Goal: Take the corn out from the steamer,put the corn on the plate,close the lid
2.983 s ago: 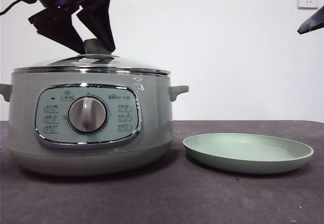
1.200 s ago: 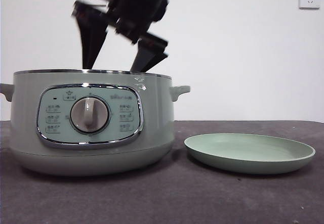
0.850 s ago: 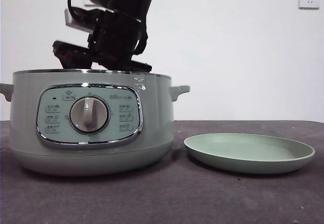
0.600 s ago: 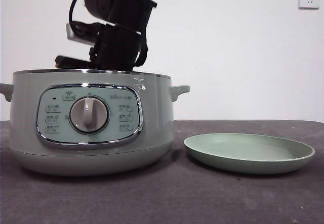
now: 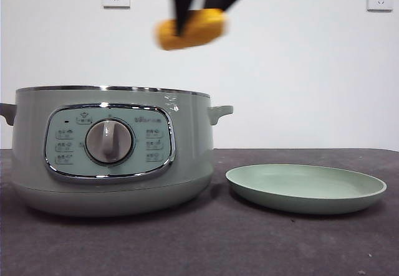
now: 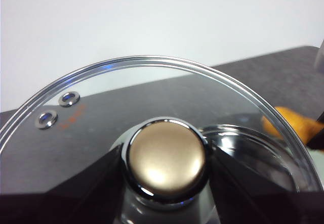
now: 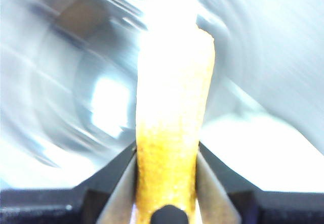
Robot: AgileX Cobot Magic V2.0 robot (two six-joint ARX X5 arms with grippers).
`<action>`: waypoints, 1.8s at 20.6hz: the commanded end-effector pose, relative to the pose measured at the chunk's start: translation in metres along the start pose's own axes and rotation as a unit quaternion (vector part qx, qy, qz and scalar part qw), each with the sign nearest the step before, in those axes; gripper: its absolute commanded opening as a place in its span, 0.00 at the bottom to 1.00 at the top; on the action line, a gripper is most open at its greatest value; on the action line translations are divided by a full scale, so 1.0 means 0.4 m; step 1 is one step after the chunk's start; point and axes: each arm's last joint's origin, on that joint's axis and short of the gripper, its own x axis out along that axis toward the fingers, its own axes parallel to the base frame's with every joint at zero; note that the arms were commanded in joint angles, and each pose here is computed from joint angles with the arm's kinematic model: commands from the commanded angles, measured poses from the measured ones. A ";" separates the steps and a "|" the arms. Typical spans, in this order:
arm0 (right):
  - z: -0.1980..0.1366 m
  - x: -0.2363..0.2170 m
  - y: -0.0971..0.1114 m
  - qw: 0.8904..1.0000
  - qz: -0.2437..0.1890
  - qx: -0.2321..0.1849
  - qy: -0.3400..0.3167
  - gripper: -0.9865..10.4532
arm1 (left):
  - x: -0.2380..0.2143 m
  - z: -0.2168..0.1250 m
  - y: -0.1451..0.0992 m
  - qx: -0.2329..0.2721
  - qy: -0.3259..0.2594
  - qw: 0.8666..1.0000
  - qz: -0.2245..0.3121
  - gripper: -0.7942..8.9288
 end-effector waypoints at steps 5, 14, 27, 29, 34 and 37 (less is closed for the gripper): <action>-0.062 0.005 -0.128 0.989 -0.063 0.093 0.096 0.08 | 0.108 0.027 -0.036 -0.010 0.012 0.997 -0.076 0.07; -0.146 0.202 -0.186 0.982 -0.079 0.131 0.114 0.08 | 0.164 0.030 -0.051 -0.009 0.023 0.996 -0.090 0.07; -0.289 0.373 -0.213 0.977 -0.083 0.162 0.116 0.10 | 0.187 0.033 -0.056 -0.010 0.021 0.996 -0.090 0.07; -0.293 0.372 -0.219 0.975 -0.084 0.167 0.121 0.21 | 0.187 0.034 -0.056 -0.010 0.020 0.996 -0.090 0.07; -0.300 0.370 -0.231 0.972 -0.086 0.177 0.128 0.46 | 0.188 0.034 -0.056 -0.010 0.020 0.996 -0.090 0.07; -0.300 0.365 -0.233 0.973 -0.075 0.181 0.125 0.48 | 0.197 0.032 -0.059 -0.009 0.025 0.996 -0.091 0.07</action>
